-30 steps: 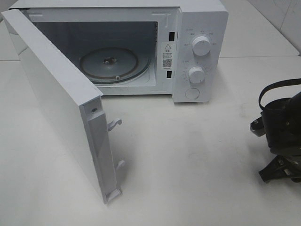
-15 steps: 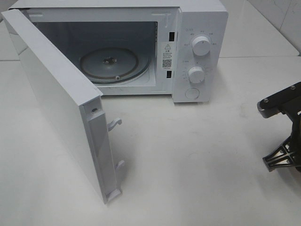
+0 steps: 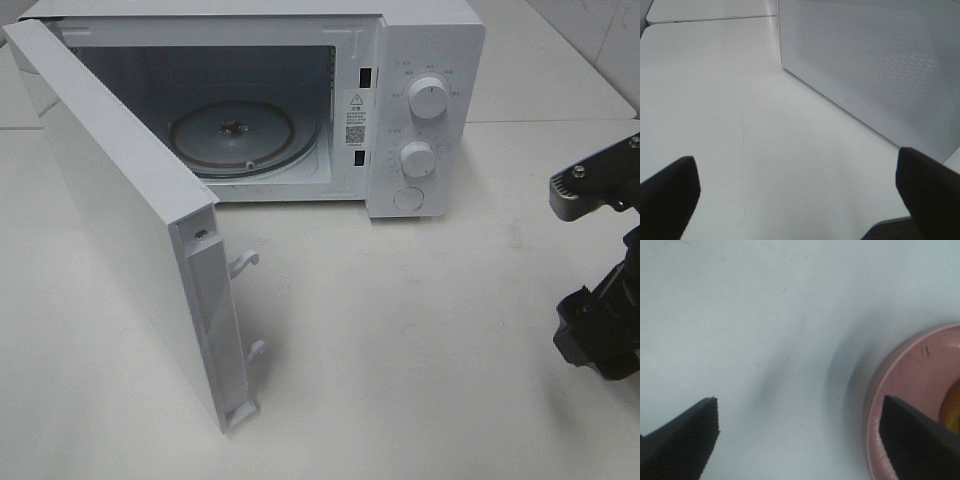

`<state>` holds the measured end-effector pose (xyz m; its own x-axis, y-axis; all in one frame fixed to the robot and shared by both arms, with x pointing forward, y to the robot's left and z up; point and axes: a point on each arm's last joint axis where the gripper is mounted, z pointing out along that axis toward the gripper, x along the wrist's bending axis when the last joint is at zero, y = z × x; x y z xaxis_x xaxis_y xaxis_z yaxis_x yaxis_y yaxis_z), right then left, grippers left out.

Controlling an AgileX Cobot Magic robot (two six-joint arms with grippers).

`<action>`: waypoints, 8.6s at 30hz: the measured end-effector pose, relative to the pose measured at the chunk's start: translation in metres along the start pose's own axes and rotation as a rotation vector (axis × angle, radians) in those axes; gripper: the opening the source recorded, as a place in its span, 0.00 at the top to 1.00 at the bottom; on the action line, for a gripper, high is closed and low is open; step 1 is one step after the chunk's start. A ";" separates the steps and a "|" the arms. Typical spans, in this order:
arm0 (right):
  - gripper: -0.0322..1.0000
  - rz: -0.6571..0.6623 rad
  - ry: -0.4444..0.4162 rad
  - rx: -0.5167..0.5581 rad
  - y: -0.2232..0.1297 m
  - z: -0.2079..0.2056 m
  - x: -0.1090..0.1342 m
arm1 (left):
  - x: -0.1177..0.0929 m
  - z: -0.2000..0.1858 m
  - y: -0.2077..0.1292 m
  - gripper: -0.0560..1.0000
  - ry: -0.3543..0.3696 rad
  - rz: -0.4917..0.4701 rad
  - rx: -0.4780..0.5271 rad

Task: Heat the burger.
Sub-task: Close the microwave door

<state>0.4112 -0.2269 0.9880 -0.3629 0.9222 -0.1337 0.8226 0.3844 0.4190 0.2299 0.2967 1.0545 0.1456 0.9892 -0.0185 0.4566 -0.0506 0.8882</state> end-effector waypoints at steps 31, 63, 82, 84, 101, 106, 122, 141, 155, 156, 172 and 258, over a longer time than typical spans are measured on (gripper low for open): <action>0.21 0.112 0.085 -0.370 -0.084 -0.120 -0.016 | 0.000 0.000 0.000 0.01 0.000 0.000 0.000; 0.23 0.318 -0.101 -0.695 -0.145 -0.142 -0.016 | 0.000 0.000 0.000 0.01 0.000 0.000 0.000; 0.23 0.318 -0.101 -0.695 -0.145 -0.142 -0.016 | 0.000 0.000 0.000 0.01 0.000 0.000 0.000; 0.23 0.318 -0.101 -0.695 -0.145 -0.142 -0.016 | 0.000 0.000 0.000 0.01 0.000 0.000 0.000; 0.23 0.318 -0.101 -0.695 -0.145 -0.142 -0.016 | 0.000 0.000 0.000 0.01 0.000 0.000 0.000; 0.23 0.318 -0.101 -0.695 -0.145 -0.142 -0.016 | 0.000 0.000 0.000 0.01 0.000 0.000 0.000; 0.23 0.318 -0.101 -0.695 -0.145 -0.142 -0.016 | 0.002 0.004 0.021 0.14 0.013 -0.012 -0.089; 0.23 0.318 -0.101 -0.695 -0.145 -0.142 -0.016 | 0.009 0.094 0.073 0.95 0.031 -0.035 -0.038; 0.23 0.318 -0.101 -0.695 -0.145 -0.142 -0.016 | 0.018 0.183 0.059 0.95 0.072 -0.022 -0.230; 0.23 0.318 -0.101 -0.695 -0.145 -0.142 -0.016 | 0.018 0.183 0.059 0.95 0.072 -0.022 -0.230; 0.23 0.318 -0.101 -0.695 -0.145 -0.142 -0.016 | 0.016 0.260 0.040 0.95 0.007 0.056 -0.345; 0.23 0.318 -0.101 -0.695 -0.145 -0.142 -0.016 | -0.241 0.375 0.088 0.95 -0.287 0.015 -0.180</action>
<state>0.2359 -0.3033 1.0567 -0.0861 0.9961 0.0202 0.4048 0.0164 0.9143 0.5643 0.0017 0.9645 0.4036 0.9082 -0.1104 0.2942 -0.0145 0.9556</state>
